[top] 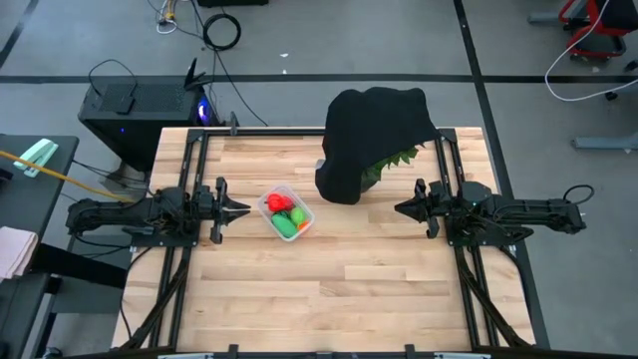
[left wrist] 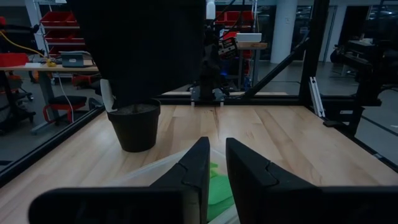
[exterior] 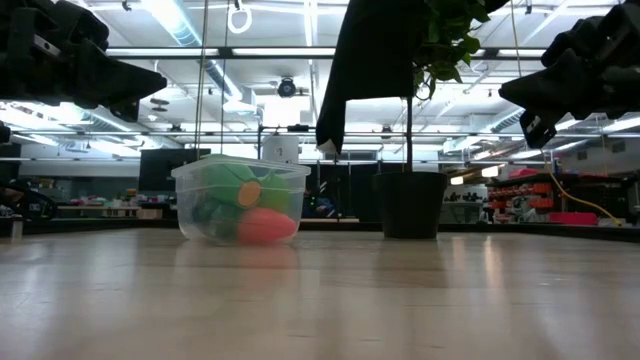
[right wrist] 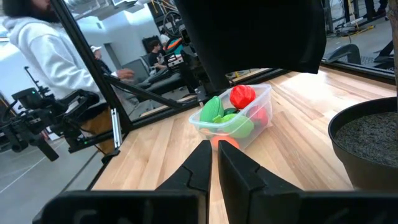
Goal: Pick and placing Produce into tupperware
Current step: Return to Home Position
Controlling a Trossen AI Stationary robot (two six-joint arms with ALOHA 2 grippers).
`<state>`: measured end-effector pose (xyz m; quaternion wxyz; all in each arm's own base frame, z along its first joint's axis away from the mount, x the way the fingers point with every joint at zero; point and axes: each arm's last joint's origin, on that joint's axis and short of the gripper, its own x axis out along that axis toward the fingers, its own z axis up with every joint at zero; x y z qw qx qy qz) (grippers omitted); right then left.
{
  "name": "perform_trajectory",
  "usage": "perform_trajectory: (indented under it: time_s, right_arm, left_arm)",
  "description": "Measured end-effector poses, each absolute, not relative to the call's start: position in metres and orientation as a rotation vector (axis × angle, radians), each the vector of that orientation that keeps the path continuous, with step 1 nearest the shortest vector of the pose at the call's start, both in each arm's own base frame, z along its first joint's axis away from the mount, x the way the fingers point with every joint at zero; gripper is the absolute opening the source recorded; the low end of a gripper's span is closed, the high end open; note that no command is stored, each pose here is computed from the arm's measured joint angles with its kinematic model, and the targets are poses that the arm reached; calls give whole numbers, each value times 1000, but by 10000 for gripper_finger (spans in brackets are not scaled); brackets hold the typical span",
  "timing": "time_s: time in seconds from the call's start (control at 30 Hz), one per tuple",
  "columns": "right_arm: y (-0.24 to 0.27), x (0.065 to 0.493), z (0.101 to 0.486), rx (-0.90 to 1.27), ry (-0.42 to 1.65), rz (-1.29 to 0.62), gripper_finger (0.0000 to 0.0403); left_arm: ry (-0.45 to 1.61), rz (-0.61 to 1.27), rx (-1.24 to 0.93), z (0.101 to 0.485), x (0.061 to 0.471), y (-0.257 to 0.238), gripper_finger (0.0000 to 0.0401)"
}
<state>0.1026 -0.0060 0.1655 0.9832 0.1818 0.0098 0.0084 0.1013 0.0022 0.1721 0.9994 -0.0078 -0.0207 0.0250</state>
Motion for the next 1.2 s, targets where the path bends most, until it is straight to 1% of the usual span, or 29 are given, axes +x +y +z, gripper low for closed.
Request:
perform_trajectory:
  time_s: [0.37, 0.77, 1.07, 1.2]
  right_arm:
    - [-6, 103, 165, 366, 19, 17, 34]
    - [-6, 103, 165, 366, 19, 17, 34]
    - [-6, 103, 165, 366, 19, 17, 34]
    - [-6, 103, 165, 366, 19, 17, 34]
  left_arm:
    - [-42, 50, -16, 172, 101, 2, 51]
    - [-42, 49, -16, 172, 101, 2, 62]
    - [-41, 49, -16, 172, 101, 2, 51]
    - [-41, 49, -16, 172, 101, 2, 52]
